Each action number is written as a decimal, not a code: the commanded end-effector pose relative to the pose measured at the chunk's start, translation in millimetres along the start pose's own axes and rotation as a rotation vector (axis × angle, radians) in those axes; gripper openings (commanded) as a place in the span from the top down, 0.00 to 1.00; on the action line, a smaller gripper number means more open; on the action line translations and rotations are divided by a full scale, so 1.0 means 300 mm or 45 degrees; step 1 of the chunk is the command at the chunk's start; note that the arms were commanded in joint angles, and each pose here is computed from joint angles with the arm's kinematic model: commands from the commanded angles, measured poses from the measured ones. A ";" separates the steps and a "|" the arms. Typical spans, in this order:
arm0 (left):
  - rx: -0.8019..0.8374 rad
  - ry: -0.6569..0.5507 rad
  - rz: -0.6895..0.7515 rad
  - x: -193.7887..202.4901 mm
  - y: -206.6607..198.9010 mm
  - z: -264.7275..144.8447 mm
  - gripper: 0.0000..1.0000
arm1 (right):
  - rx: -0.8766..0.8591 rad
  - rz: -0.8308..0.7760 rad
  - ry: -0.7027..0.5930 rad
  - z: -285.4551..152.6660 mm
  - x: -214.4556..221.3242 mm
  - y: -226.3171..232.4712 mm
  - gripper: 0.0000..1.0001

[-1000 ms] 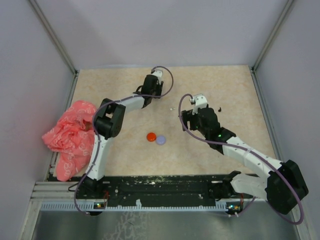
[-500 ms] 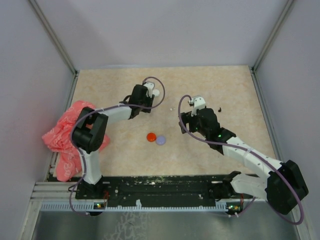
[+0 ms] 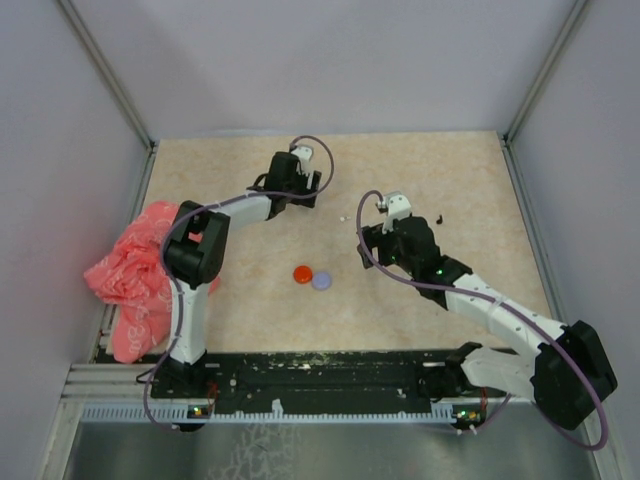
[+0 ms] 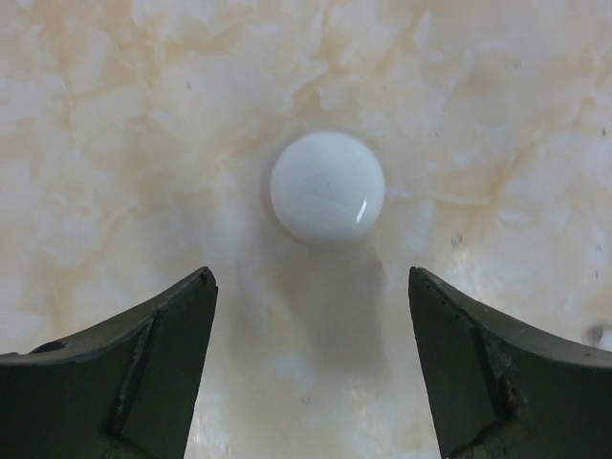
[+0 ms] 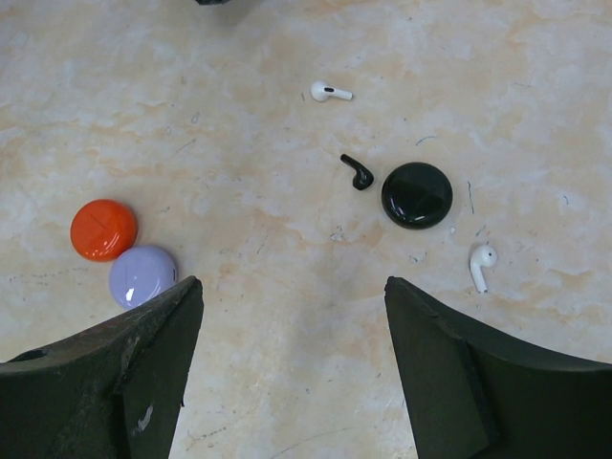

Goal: Insert the wireless bluetooth earbuds into the charging case
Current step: Pick up the charging case at the center of the board.

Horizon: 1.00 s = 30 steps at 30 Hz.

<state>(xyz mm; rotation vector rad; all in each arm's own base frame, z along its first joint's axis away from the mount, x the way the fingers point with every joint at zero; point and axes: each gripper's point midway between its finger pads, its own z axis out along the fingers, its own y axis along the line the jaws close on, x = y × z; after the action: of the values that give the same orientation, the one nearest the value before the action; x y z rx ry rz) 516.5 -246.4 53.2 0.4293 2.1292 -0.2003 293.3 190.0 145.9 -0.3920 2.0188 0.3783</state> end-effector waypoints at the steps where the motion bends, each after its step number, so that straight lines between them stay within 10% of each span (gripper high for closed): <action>1: -0.006 -0.049 0.044 -0.062 0.008 0.072 0.14 | -0.005 0.001 -0.075 0.000 -0.080 0.006 0.23; 18: 0.034 -0.017 0.050 -0.041 0.000 0.181 0.38 | -0.010 -0.016 -0.052 0.016 -0.073 0.009 0.24; 30: 0.246 -0.172 0.249 -0.046 -0.066 -0.057 0.50 | -0.116 -0.007 -0.007 0.009 -0.094 0.063 0.24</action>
<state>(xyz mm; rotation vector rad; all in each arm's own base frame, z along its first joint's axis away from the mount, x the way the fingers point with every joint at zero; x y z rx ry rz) 518.6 -255.1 36.2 0.5871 2.0770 -0.2439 291.4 197.0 139.1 -0.4407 2.0594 0.3983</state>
